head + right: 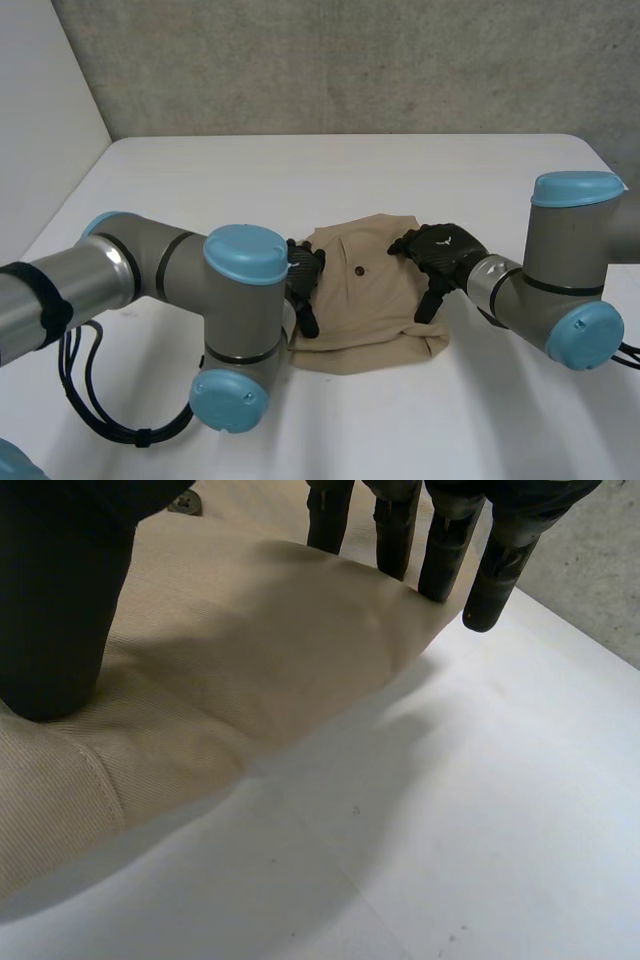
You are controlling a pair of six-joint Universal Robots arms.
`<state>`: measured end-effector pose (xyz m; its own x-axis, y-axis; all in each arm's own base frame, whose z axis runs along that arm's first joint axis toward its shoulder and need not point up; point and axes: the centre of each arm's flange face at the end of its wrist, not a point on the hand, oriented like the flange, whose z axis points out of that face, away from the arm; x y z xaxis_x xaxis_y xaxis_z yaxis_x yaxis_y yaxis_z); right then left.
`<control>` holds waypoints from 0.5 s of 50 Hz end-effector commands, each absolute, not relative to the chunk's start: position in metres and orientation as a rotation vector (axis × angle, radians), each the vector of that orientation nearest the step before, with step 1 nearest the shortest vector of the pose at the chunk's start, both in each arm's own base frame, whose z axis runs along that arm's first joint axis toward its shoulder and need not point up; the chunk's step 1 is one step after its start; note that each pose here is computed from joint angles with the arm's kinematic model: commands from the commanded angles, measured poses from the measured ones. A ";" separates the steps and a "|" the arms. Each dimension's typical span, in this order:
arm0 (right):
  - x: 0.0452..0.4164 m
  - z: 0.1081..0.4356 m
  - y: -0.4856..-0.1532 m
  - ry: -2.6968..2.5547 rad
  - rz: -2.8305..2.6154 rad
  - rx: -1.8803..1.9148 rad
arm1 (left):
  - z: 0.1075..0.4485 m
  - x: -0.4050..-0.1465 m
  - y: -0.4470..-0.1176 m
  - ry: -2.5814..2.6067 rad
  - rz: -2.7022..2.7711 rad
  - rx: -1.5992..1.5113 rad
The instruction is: Fold the shorts.
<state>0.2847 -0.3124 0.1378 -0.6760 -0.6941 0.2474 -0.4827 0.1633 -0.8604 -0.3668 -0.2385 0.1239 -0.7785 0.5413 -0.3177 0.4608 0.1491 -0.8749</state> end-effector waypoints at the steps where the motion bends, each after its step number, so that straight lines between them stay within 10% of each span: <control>1: 0.283 0.154 -0.313 2.223 -1.583 -1.118 | 0.164 -0.363 -0.238 -2.260 1.818 -0.942; 16: 0.255 0.325 -0.297 2.029 -2.164 -0.707 | 0.324 -0.263 -0.258 -2.137 2.127 -0.429; 25: 0.232 0.361 -0.282 2.191 -2.042 -0.658 | 0.343 -0.240 -0.249 -2.201 1.917 -0.488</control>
